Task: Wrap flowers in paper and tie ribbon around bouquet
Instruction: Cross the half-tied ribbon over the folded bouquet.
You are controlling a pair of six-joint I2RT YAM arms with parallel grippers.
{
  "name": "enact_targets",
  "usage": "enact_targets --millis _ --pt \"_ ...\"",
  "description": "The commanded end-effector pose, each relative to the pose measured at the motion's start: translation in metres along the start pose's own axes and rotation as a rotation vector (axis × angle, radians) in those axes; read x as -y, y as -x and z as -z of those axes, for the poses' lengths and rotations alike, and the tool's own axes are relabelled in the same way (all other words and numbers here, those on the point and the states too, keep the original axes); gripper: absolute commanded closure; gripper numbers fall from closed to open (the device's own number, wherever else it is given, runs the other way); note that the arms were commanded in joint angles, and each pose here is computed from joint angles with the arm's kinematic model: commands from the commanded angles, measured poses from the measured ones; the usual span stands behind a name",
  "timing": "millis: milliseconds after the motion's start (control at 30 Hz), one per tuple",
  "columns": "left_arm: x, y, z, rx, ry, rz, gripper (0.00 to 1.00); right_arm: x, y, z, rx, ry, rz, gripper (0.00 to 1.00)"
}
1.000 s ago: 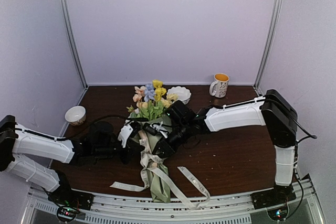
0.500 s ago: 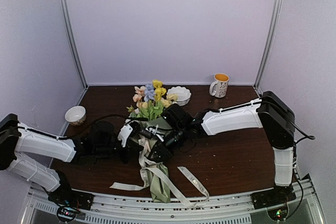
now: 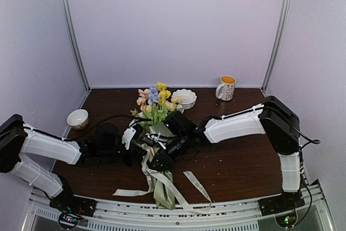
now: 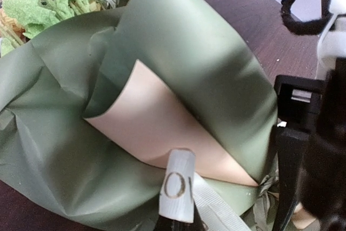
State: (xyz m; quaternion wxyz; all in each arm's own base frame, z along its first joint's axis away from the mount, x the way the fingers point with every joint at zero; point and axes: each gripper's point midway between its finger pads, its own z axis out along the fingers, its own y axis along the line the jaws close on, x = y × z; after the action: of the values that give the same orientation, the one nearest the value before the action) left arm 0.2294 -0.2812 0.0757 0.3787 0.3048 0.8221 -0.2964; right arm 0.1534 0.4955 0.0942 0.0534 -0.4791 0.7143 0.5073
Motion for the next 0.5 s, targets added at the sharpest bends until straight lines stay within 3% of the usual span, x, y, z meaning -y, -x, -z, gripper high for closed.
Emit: enact_targets --millis 0,167,467 --pt "0.007 0.019 -0.002 0.05 -0.036 -0.001 1.0 -0.012 0.002 -0.007 -0.002 0.056 -0.002 0.6" --pt "0.009 0.019 -0.004 0.038 -0.047 -0.008 1.0 -0.014 0.004 -0.009 0.004 0.066 -0.034 0.56" --pt "0.01 0.018 -0.004 0.035 -0.054 -0.011 1.0 0.011 -0.011 -0.005 -0.022 -0.243 -0.017 0.53"
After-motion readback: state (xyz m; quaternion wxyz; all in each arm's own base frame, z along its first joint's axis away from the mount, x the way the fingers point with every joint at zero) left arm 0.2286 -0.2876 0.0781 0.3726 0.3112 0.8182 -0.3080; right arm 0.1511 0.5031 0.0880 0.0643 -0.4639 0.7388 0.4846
